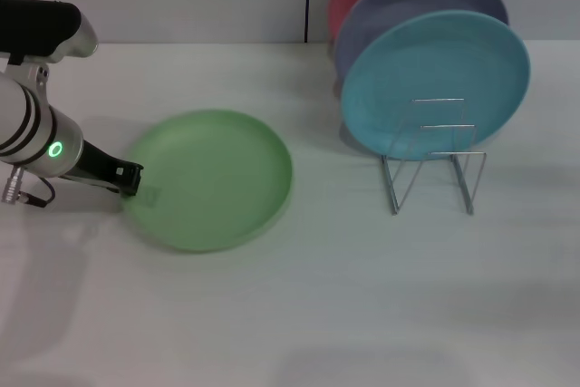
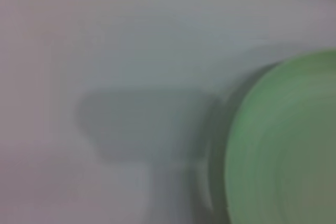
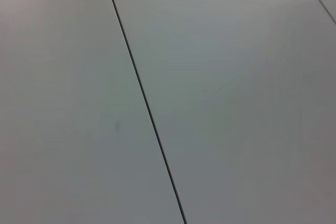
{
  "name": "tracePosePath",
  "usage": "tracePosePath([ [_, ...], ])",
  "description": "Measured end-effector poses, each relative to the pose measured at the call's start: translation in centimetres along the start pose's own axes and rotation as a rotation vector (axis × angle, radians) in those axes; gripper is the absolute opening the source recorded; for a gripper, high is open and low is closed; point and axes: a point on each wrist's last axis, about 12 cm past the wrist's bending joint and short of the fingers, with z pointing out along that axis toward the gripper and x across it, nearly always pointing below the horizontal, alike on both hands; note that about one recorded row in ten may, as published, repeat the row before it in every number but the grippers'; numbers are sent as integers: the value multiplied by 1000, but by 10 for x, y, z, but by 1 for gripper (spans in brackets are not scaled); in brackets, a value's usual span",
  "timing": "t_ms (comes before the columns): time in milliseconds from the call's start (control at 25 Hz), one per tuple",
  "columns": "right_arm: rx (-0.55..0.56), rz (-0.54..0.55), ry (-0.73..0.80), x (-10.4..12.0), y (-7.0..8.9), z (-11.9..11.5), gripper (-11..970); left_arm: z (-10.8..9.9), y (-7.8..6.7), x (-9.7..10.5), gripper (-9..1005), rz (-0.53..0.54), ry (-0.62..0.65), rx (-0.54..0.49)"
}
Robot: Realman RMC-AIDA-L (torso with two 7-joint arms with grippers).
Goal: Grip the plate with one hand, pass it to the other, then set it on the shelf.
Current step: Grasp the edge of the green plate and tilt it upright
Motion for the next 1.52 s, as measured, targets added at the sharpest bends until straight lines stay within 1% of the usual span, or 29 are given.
tracePosePath([
  [480,0,1,2,0,0,-1,704,-1,-1,-1,133,11,-1,-1],
  [1520,-3,2,-2,0,1,0,704,-2,-5,-3,58,36,7,3],
])
